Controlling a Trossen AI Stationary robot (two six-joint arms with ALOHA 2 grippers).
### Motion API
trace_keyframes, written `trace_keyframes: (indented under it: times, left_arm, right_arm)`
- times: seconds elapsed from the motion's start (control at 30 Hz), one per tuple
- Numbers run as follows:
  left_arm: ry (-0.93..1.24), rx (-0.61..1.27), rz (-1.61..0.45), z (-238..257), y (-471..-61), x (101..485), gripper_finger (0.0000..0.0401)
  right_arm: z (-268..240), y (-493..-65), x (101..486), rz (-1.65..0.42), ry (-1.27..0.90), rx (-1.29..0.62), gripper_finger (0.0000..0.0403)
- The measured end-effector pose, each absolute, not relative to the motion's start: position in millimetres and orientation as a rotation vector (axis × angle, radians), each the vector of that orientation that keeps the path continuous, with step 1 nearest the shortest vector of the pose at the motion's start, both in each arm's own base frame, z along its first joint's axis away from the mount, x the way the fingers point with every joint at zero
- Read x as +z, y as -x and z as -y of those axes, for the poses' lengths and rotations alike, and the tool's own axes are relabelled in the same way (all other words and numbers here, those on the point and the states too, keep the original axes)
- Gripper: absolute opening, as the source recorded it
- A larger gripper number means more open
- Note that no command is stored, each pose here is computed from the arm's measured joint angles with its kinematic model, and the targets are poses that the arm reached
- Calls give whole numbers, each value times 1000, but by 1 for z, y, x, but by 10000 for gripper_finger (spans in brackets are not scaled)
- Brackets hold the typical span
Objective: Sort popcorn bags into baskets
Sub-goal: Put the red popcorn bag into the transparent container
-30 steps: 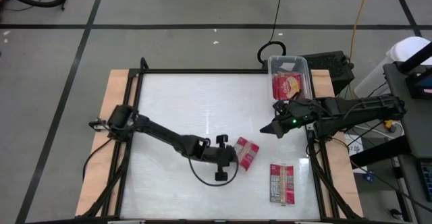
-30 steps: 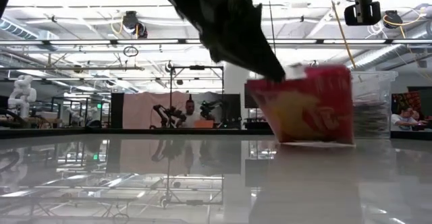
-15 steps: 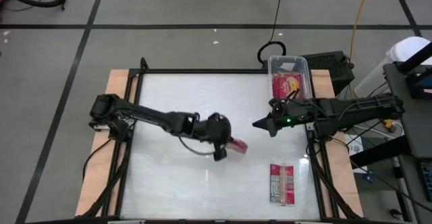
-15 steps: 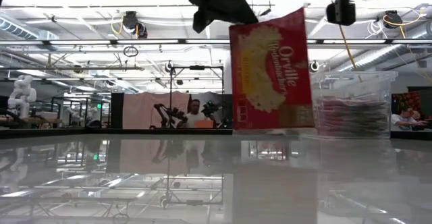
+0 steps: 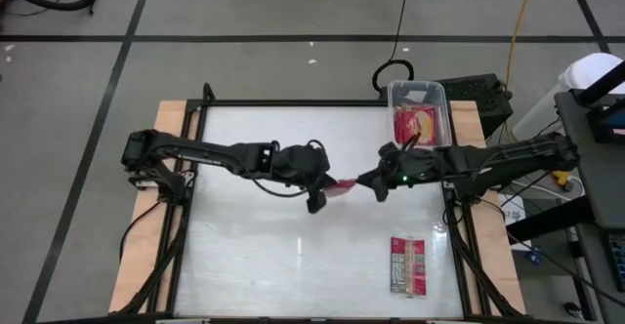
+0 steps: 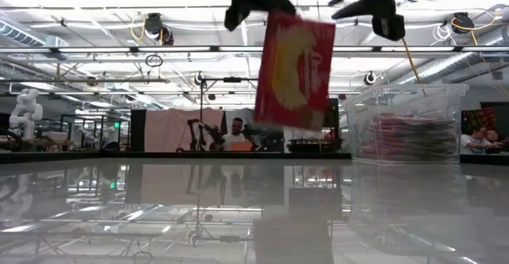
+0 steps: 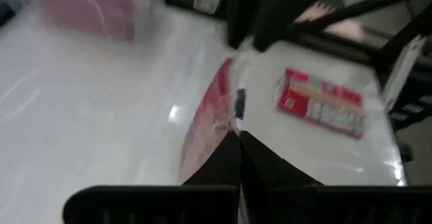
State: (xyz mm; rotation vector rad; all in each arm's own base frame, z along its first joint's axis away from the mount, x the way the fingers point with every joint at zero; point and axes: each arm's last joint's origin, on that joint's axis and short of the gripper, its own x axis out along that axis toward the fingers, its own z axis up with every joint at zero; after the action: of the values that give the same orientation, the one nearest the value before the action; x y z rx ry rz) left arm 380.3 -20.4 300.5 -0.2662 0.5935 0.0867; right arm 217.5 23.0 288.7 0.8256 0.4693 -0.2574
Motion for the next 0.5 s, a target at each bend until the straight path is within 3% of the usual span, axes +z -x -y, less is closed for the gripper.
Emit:
trace_keyframes:
  times: [0.23, 0.5]
  left_arm:
    - [257, 63, -491, 20, -364, 332, 0]
    - [276, 81, -413, 9, -349, 355, 0]
  right_arm:
    - [-21, -203, 307, -346, -834, -240, 138]
    - [-11, -181, 333, -158, -810, -225, 150]
